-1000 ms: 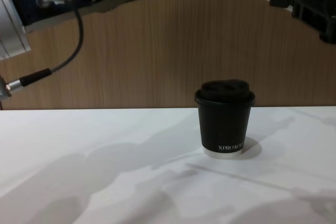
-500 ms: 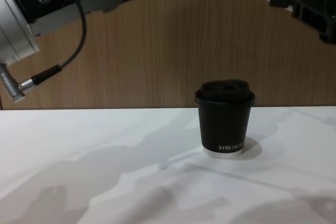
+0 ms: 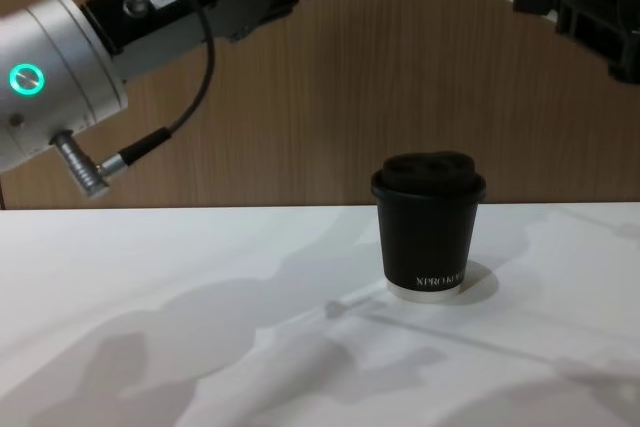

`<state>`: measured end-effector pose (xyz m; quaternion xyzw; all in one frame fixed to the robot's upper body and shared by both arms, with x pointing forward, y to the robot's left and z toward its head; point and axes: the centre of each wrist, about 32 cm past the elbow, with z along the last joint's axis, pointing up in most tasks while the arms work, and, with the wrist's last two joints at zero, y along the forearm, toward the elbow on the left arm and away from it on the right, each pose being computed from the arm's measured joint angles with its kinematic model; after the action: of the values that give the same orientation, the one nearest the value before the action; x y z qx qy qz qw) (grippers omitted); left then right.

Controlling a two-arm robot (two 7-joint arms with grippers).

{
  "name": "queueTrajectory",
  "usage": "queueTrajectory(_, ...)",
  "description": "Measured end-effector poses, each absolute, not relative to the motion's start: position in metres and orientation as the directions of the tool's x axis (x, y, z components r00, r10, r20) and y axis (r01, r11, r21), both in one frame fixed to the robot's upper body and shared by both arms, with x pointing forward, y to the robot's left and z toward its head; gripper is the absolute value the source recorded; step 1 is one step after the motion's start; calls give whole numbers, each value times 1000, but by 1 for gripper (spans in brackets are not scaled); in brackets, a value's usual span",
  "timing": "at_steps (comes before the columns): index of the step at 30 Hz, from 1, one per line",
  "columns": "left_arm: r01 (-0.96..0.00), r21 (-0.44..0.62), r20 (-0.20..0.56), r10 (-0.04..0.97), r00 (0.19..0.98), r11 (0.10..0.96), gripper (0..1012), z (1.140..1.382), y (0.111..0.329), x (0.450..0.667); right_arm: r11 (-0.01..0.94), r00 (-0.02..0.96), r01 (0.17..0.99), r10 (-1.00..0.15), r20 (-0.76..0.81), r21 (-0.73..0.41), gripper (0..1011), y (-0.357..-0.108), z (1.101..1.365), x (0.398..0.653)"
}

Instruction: Pick up the straw with one hand, pass it to the other hand, and insert it into the cup.

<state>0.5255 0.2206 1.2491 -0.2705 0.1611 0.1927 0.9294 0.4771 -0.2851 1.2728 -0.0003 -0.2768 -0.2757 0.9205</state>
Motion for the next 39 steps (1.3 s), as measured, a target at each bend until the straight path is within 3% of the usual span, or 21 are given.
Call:
queueTrajectory(33,-425,-511,-491,152,858,747,1003,1238,197,536,848,695,508,-507,510,152,10,-285,1273,477)
queueTrajectory(39,-426,-518,-494,147,857,742,917,1238,194,537,848,695,508,-507,510,152,10,-285,1273,477)
